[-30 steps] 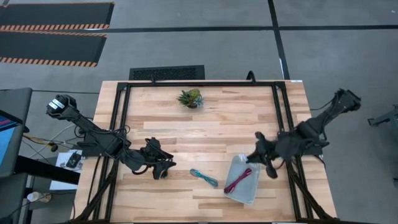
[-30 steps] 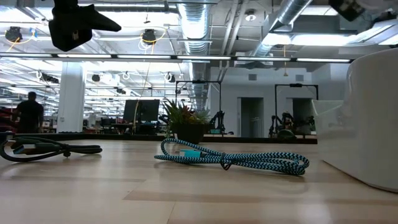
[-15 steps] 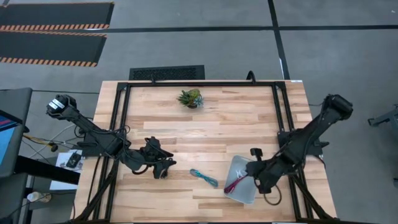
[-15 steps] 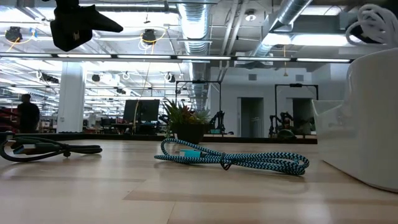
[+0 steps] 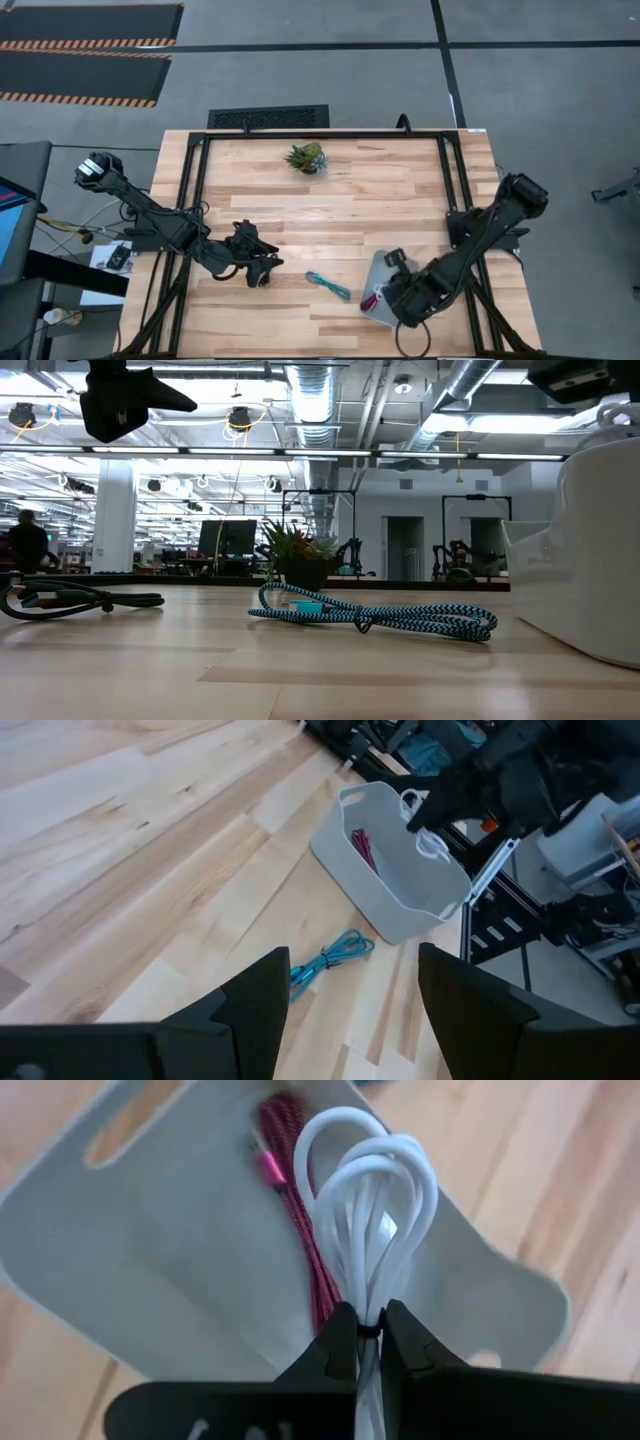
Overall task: Pick and place USB-C Cables
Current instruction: Put the white charger cable into the white bin
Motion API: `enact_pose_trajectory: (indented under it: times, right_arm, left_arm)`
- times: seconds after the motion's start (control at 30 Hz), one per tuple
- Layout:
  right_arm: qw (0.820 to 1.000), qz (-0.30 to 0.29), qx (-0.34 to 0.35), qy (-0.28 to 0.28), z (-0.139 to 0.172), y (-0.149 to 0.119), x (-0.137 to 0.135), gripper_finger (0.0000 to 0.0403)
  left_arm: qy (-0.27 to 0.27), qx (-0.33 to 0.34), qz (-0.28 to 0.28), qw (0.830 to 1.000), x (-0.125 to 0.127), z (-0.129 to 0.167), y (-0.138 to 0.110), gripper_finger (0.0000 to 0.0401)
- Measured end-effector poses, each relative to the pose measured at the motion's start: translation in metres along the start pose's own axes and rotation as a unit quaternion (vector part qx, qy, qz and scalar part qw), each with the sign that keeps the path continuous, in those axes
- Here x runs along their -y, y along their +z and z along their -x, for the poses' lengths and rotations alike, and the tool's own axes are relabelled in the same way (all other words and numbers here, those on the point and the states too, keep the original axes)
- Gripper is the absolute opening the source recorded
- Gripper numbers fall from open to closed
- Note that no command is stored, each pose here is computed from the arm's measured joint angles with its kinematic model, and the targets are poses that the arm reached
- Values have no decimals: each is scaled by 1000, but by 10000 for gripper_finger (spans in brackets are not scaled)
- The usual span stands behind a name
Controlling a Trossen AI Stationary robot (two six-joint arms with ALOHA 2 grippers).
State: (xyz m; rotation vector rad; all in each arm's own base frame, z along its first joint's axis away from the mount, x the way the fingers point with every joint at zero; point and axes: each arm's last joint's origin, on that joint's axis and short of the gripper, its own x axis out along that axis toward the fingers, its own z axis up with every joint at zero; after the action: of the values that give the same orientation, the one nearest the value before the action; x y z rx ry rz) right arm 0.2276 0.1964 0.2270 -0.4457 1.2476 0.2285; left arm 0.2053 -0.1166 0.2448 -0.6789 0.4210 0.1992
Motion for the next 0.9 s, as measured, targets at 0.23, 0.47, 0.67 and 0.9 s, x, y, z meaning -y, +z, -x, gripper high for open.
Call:
enact_pose_trajectory:
  times: [0.23,0.47,0.67,0.9]
  right_arm:
    - [997,65,-42,0,-16,9,-8,16]
    - [993,91,-66,40,-30,9,-22,17]
    - [991,103,-75,50,-42,11,-27,17]
    - [988,113,-74,77,-55,15,-32,19]
  left_arm:
    - [8,-5,-6,1000,-2,0,-1,206]
    - [9,-6,-8,1000,-2,0,-1,206]
    - [10,-4,-11,1000,-2,0,-1,206]
    - [13,-5,-13,1000,-3,0,-1,206]
